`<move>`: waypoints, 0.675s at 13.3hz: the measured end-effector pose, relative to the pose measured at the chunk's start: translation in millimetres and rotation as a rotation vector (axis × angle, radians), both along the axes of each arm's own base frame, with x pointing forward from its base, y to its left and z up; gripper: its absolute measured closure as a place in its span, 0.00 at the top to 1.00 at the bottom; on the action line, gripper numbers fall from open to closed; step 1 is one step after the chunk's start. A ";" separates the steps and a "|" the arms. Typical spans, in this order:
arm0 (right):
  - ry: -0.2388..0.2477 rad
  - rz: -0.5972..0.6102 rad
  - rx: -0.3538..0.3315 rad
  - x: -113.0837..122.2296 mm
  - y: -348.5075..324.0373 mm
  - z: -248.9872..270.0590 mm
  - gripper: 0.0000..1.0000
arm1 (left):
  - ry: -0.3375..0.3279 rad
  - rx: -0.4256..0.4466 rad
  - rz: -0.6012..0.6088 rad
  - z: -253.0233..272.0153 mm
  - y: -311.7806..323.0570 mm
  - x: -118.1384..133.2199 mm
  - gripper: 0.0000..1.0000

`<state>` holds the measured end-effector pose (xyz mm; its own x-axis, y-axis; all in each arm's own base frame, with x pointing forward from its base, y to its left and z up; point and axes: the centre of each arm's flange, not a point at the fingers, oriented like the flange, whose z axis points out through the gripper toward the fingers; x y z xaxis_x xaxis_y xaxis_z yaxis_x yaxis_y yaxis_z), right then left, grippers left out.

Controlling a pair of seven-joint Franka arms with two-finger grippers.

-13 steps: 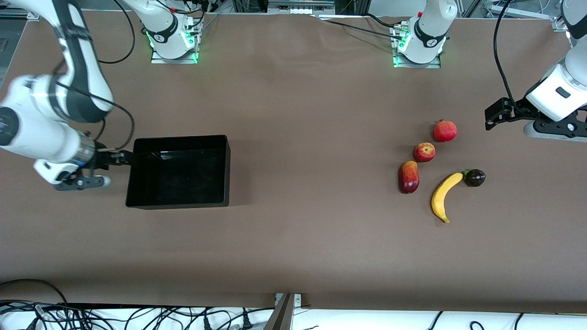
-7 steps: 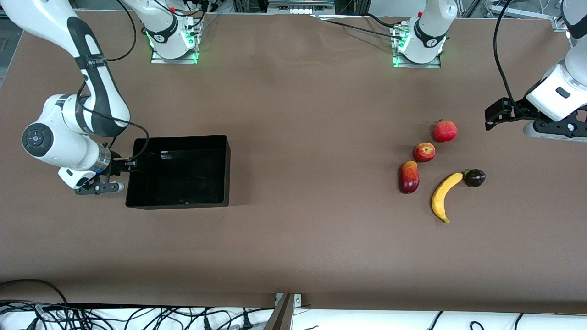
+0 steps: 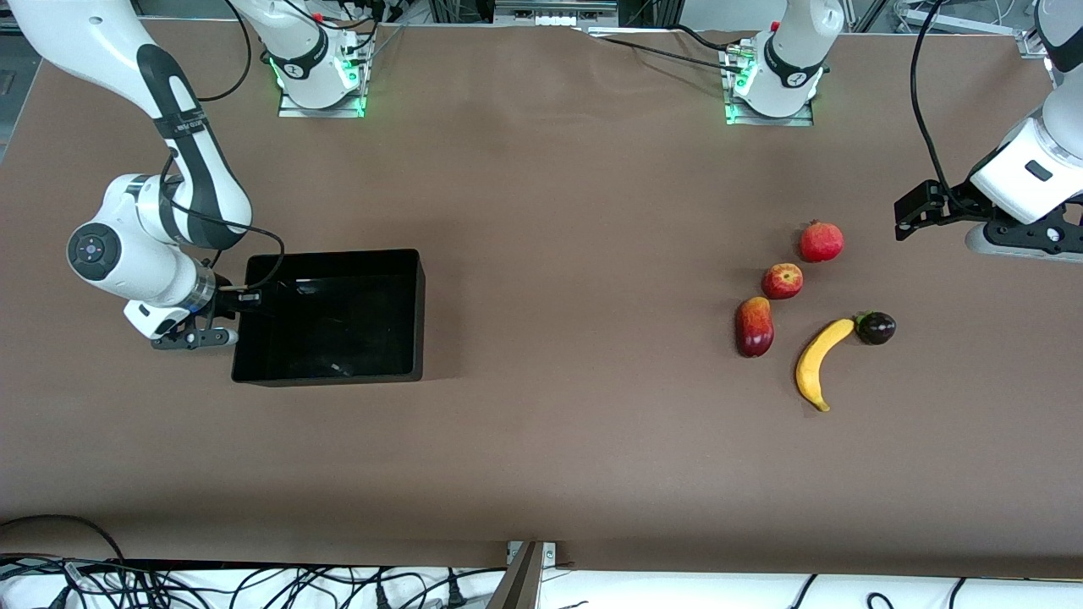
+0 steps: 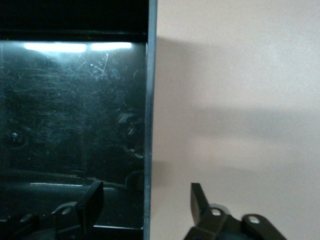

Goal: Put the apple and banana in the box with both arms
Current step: 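Lower the right gripper and grip the black box's rim, then slide the black box with the right gripper toward the fruit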

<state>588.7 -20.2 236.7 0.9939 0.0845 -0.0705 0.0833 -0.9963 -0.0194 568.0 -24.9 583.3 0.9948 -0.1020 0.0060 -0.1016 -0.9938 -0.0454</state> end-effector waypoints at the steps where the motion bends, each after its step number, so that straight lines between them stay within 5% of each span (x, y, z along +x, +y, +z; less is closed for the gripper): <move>1: 0.000 0.000 0.000 -0.1 0.0 0.0 0.63 | 0.000 0.000 0.000 0.0 0.0 0.0 1.00; 6: 0.003 -0.006 0.000 -0.5 -0.2 -0.1 0.08 | 0.000 0.000 0.000 0.0 0.0 0.0 1.00; 9: 0.005 -0.003 0.002 6.0 2.8 12.1 0.04 | 0.000 0.000 0.000 0.0 0.0 0.0 1.00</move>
<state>594.7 -17.5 248.8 0.9939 0.0813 -0.0751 0.0799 -0.9966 -0.0218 568.0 -24.9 583.3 0.9948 -0.1020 0.0060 -0.1016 -0.9938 -0.0454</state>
